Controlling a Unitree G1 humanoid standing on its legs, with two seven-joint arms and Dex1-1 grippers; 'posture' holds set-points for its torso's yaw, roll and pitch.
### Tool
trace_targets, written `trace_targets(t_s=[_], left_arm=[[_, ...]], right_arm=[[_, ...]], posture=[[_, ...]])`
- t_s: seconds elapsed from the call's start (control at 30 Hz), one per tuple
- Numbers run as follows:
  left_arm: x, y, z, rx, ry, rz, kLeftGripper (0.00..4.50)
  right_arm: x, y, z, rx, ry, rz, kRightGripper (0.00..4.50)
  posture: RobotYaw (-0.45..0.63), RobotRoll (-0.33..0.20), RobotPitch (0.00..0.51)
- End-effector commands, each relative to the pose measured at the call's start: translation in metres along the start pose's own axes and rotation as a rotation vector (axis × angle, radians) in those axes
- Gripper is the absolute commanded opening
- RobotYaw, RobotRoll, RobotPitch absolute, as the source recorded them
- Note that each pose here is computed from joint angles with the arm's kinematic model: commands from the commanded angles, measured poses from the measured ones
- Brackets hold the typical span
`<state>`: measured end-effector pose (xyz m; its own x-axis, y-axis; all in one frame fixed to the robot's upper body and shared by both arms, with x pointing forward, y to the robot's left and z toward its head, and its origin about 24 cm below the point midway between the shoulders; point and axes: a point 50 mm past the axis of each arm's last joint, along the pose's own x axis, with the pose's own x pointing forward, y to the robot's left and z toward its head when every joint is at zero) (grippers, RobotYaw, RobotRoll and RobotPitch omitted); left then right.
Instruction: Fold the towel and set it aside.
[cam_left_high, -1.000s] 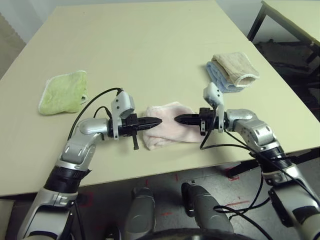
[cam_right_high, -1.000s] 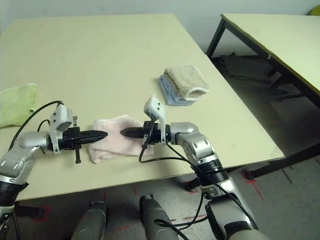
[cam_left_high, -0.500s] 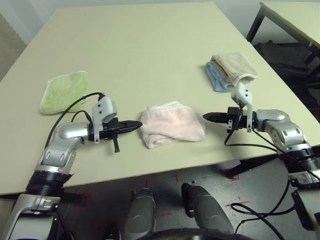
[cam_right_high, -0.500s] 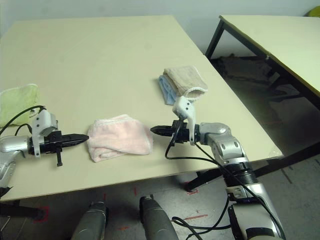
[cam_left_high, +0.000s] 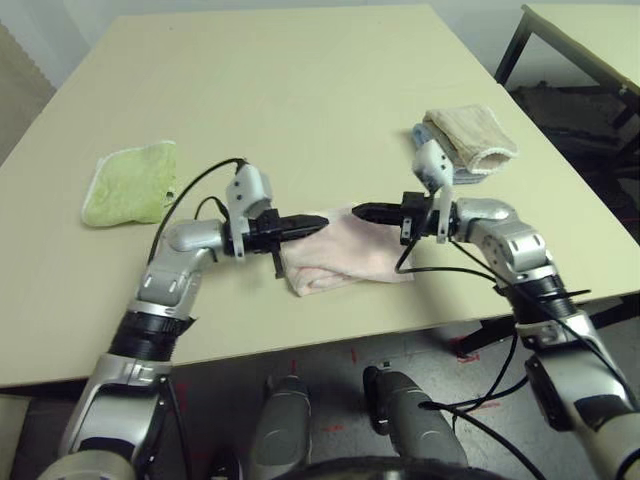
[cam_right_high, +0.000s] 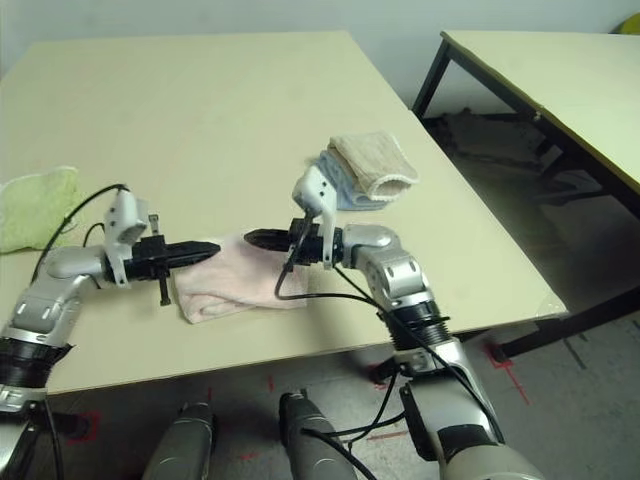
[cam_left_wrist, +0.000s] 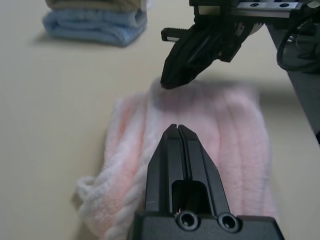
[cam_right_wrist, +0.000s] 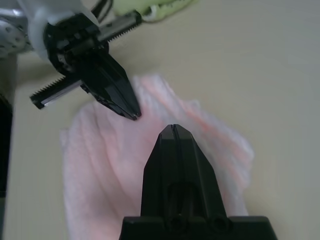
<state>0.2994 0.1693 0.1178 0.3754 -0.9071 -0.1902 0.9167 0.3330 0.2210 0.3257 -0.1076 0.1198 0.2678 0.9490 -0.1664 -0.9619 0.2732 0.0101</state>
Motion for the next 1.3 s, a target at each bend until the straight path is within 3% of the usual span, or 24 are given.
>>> trace_targets(t_s=[0.03,0.23,0.43,0.57,0.63,0.77,1.03,1.13,1.3], left_arm=[[0.002,0.000,-0.011,0.015,0.058,-0.001,0.04],[-0.020,0.004,-0.021,0.016,0.117,0.053,0.04],[-0.060,0.013,-0.023,0.014,0.162,0.138,0.04],[-0.074,0.029,-0.014,-0.035,0.124,0.260,0.04],[-0.078,0.028,-0.011,-0.126,0.105,0.268,0.00],[-0.094,0.013,-0.007,-0.435,0.106,0.188,0.92],[-0.132,-0.007,-0.010,-1.010,0.234,0.182,3.69],[-0.135,-0.009,-0.003,-1.215,0.212,0.138,4.46],[-0.126,-0.011,-0.005,-1.434,0.229,0.080,4.46]], right_arm=[[0.006,-0.003,-0.011,-0.005,0.047,-0.024,0.00],[-0.008,-0.010,-0.023,-0.009,0.109,-0.090,0.00],[-0.048,-0.024,-0.021,-0.028,0.160,-0.175,0.00],[-0.067,-0.026,-0.012,-0.068,0.165,-0.165,0.00],[-0.072,-0.024,-0.005,-0.101,0.149,-0.153,0.37],[-0.081,-0.018,0.010,-0.181,0.120,-0.103,1.63],[-0.102,0.008,0.017,-0.342,0.096,0.119,4.50],[-0.109,0.013,0.013,-0.341,0.111,0.171,4.50],[-0.113,0.019,0.008,-0.355,0.144,0.200,4.50]], posture=[[0.00,0.000,0.157],[0.01,0.000,0.160],[0.02,0.000,0.163],[0.02,0.000,0.164],[0.02,0.000,0.163],[0.01,0.000,0.164],[0.03,0.000,0.175],[0.03,0.000,0.175],[0.00,0.000,0.173]])
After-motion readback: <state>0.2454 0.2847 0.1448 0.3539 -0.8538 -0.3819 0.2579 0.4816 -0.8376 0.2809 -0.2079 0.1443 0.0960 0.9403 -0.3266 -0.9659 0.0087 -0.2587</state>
